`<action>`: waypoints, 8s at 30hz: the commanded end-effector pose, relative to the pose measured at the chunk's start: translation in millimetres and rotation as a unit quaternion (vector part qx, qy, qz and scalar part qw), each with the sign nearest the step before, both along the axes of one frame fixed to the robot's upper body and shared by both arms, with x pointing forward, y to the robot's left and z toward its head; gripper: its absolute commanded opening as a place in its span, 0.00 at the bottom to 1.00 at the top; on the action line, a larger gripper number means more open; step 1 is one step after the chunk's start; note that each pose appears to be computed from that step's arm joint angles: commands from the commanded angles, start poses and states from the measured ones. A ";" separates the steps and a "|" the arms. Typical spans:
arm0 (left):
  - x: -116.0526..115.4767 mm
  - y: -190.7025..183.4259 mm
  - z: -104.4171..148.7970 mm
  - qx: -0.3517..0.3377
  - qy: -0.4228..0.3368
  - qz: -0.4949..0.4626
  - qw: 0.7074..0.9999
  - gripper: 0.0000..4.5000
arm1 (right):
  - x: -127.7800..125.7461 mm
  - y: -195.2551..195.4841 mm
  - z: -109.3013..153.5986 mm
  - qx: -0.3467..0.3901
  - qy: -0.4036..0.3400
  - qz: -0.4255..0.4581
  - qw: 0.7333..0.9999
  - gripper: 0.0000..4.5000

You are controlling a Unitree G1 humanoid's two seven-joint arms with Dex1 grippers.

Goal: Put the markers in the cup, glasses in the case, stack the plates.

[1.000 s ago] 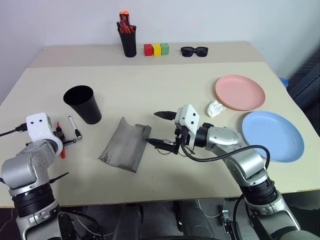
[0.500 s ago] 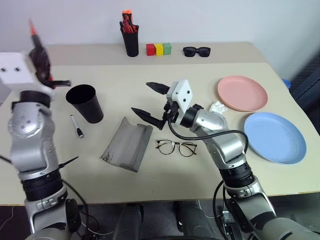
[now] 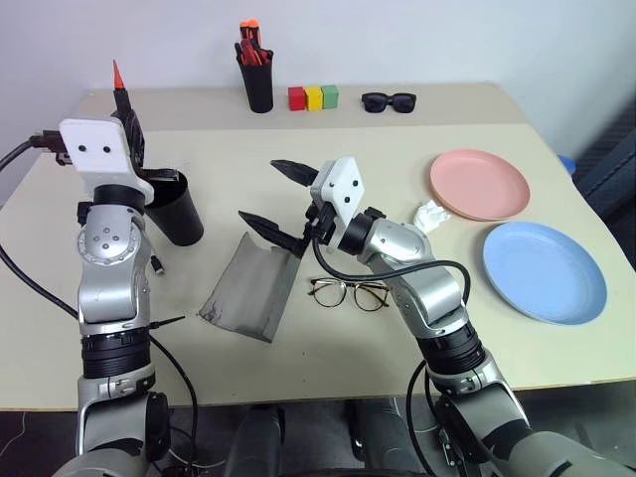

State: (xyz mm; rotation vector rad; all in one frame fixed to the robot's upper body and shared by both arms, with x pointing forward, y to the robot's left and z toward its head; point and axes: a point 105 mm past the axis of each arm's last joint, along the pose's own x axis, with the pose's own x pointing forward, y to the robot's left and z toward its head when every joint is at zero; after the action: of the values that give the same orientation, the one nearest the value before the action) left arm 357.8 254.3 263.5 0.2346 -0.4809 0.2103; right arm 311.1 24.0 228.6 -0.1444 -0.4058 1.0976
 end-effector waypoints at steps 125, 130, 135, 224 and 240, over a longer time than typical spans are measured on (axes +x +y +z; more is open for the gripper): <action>-59.8 87.0 -56.9 -0.192 0.078 0.223 0.952 0.91 | -15.0 -5.9 -7.7 -0.013 0.000 0.037 0.999 1.00; -46.9 55.0 -119.9 -0.181 0.284 0.156 0.929 0.99 | -15.8 -3.3 -8.3 -0.014 0.001 0.044 0.999 1.00; -44.2 44.4 -142.6 -0.228 0.350 0.142 0.897 0.99 | -15.6 -2.6 -8.3 -0.015 0.000 0.044 0.999 1.00; -87.7 -125.6 -144.3 0.071 0.478 -0.390 0.784 0.01 | -36.5 -110.9 -55.0 -0.268 0.057 0.043 0.961 1.00; -40.6 -128.4 -136.6 0.413 0.357 -0.494 0.677 0.01 | -34.1 -108.1 -74.8 -0.280 0.106 0.022 0.954 1.00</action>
State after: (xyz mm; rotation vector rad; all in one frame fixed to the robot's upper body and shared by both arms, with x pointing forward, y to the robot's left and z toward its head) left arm 317.0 128.8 128.8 0.8134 0.1844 -1.1432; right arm 278.3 -83.8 149.2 -0.4985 0.1191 1.2478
